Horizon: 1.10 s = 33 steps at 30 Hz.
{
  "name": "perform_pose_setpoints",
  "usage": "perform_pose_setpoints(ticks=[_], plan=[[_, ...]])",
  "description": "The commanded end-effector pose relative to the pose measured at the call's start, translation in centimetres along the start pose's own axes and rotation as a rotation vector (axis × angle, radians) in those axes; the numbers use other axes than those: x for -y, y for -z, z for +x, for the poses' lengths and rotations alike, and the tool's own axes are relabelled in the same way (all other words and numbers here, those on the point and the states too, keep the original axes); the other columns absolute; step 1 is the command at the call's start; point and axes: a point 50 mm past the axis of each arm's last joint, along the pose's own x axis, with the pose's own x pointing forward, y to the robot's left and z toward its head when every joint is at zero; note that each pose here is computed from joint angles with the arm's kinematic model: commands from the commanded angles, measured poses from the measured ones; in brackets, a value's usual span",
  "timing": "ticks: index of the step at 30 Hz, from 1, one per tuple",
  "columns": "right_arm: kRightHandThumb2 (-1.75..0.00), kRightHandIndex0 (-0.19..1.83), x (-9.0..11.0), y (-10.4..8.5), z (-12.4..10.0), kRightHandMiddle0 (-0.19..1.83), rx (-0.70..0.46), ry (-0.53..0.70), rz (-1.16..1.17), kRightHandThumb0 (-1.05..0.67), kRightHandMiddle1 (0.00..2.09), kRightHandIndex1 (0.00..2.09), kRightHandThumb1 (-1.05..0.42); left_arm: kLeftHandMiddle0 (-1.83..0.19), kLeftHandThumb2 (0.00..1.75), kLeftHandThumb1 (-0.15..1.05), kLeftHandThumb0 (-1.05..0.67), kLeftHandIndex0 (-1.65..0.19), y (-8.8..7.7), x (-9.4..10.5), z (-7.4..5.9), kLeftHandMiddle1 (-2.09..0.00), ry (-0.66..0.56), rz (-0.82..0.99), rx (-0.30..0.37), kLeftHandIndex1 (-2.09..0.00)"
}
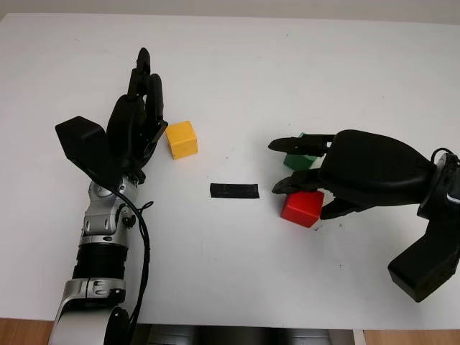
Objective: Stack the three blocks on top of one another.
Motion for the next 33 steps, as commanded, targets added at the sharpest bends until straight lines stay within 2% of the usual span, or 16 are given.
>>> perform_pose_setpoints(ticks=[1, 3, 6, 10, 19, 26, 33], plan=[[-0.05, 0.37, -0.1, -0.1, 0.3, 0.61, 0.006, 0.031, 0.032, -0.45, 1.19, 0.07, -0.88, 0.19, 0.66, 1.05, -0.74, 0.19, -0.2, -0.1, -0.2, -0.01, -0.002, 0.014, 0.006, 0.00], [-0.05, 0.36, 0.0, 0.0, 0.4, 0.57, -0.005, 0.043, 0.072, -0.45, 1.31, 0.06, -0.88, 0.19, 0.66, 1.05, -0.73, 0.19, -0.2, 0.0, -0.1, -0.01, -0.004, 0.010, 0.005, 0.00], [-0.06, 0.36, 0.2, 0.1, 0.6, 0.54, -0.014, 0.058, 0.108, -0.45, 1.36, 0.06, -0.89, 0.19, 0.67, 1.05, -0.73, 0.19, -0.2, 0.1, -0.1, 0.00, -0.006, 0.007, 0.005, 0.00], [-0.05, 0.37, 0.6, 0.4, 0.9, 0.55, -0.023, 0.110, 0.156, -0.46, 1.37, 0.06, -0.87, 0.19, 0.67, 1.05, -0.74, 0.19, -0.2, 0.1, -0.1, 0.00, -0.007, 0.014, 0.004, 0.00], [-0.06, 0.36, 3.1, 1.0, 2.5, 0.54, -0.072, 0.180, 0.336, -0.41, 1.34, 0.05, -0.88, 0.19, 0.66, 1.05, -0.74, 0.19, -0.1, 0.2, 0.0, 0.00, -0.005, 0.011, 0.004, 0.00], [-0.06, 0.34, 2.6, 1.2, 3.8, 0.47, -0.110, 0.213, 0.592, -0.38, 1.50, 0.05, -0.89, 0.19, 0.66, 1.05, -0.73, 0.19, -0.1, 0.2, -0.2, -0.01, -0.017, 0.007, 0.002, 0.00], [-0.07, 0.28, 1.5, 0.8, 5.7, 0.40, -0.184, 0.262, 0.954, -0.43, 1.49, 0.02, -0.93, 0.19, 0.67, 1.05, -0.73, 0.19, -0.1, 0.1, -0.4, -0.01, -0.016, 0.009, 0.003, 0.00]])
